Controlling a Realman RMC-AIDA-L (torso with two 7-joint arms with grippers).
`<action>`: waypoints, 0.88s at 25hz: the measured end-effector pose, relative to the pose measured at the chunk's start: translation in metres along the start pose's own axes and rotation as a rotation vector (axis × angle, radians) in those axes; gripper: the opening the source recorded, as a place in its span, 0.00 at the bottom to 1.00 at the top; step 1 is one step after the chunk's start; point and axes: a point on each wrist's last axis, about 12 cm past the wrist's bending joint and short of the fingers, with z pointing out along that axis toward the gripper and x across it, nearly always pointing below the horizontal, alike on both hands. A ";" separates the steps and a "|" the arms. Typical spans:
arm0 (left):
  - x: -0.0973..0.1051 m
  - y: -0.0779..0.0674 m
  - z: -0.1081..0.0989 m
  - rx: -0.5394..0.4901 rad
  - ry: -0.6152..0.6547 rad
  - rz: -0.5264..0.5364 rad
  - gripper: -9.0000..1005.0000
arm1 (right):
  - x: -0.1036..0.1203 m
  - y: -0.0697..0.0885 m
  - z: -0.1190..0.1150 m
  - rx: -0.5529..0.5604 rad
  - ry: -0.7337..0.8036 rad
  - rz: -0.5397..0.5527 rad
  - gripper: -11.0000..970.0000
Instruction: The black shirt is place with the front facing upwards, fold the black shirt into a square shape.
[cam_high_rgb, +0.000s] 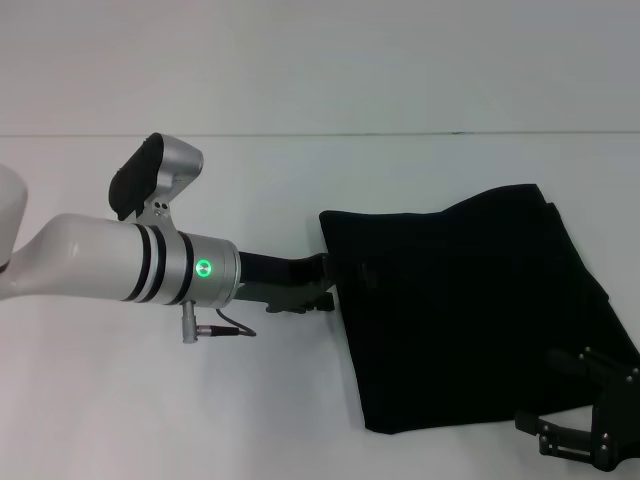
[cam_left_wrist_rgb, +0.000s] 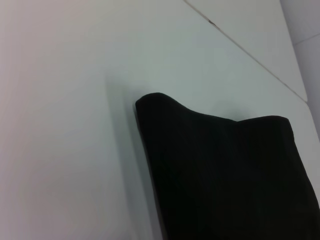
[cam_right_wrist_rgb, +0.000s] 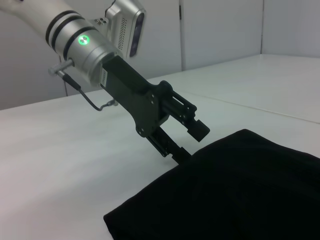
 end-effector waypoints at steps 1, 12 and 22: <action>0.000 0.000 0.000 0.000 0.000 0.000 0.80 | 0.000 0.000 0.000 0.000 -0.001 0.001 0.97; 0.005 -0.011 0.014 -0.007 0.022 0.037 0.78 | -0.001 0.000 -0.001 -0.002 -0.006 0.005 0.97; 0.005 -0.017 0.018 0.013 0.002 0.105 0.70 | 0.000 0.000 -0.003 0.005 -0.009 0.011 0.97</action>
